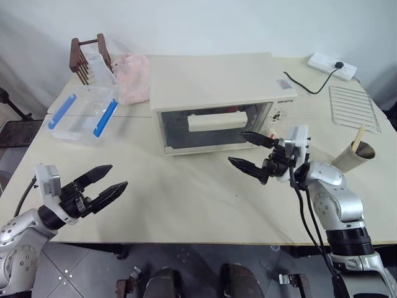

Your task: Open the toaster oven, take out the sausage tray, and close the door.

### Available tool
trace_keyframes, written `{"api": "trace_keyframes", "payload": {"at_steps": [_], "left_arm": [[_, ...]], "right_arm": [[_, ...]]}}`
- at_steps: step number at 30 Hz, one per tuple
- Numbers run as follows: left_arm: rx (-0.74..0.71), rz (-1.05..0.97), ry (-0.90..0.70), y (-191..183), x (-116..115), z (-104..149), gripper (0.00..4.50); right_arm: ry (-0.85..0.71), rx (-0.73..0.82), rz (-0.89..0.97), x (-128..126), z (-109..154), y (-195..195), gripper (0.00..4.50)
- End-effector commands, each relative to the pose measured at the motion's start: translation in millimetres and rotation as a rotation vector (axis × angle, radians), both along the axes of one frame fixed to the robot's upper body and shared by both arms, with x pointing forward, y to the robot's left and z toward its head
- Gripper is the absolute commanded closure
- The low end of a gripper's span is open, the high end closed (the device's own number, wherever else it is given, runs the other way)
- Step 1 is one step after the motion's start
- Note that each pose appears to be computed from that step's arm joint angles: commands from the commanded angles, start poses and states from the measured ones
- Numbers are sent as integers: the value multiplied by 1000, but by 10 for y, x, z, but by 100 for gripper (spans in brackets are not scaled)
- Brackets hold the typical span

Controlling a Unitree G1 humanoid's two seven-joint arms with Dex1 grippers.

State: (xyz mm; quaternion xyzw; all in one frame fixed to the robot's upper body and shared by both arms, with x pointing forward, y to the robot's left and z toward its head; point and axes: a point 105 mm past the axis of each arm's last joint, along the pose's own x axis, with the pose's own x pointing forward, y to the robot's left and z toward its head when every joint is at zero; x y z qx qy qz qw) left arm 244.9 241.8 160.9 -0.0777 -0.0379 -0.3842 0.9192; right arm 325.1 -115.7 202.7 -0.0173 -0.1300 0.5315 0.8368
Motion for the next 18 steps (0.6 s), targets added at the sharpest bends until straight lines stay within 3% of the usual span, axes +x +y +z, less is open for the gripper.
{"api": "trace_keyframes", "payload": {"at_steps": [1, 11, 18], "left_arm": [[6, -38, -13, -146, -88, -16, 4], [-1, -37, -16, -179, -62, -50, 4], [-8, -44, -24, -173, 4, -21, 4]], "right_arm": [[-74, 25, 58, 16, 240, 151, 0], [-74, 23, 60, -58, 266, 173, 0], [-153, 18, 137, -266, 336, 195, 0]]}}
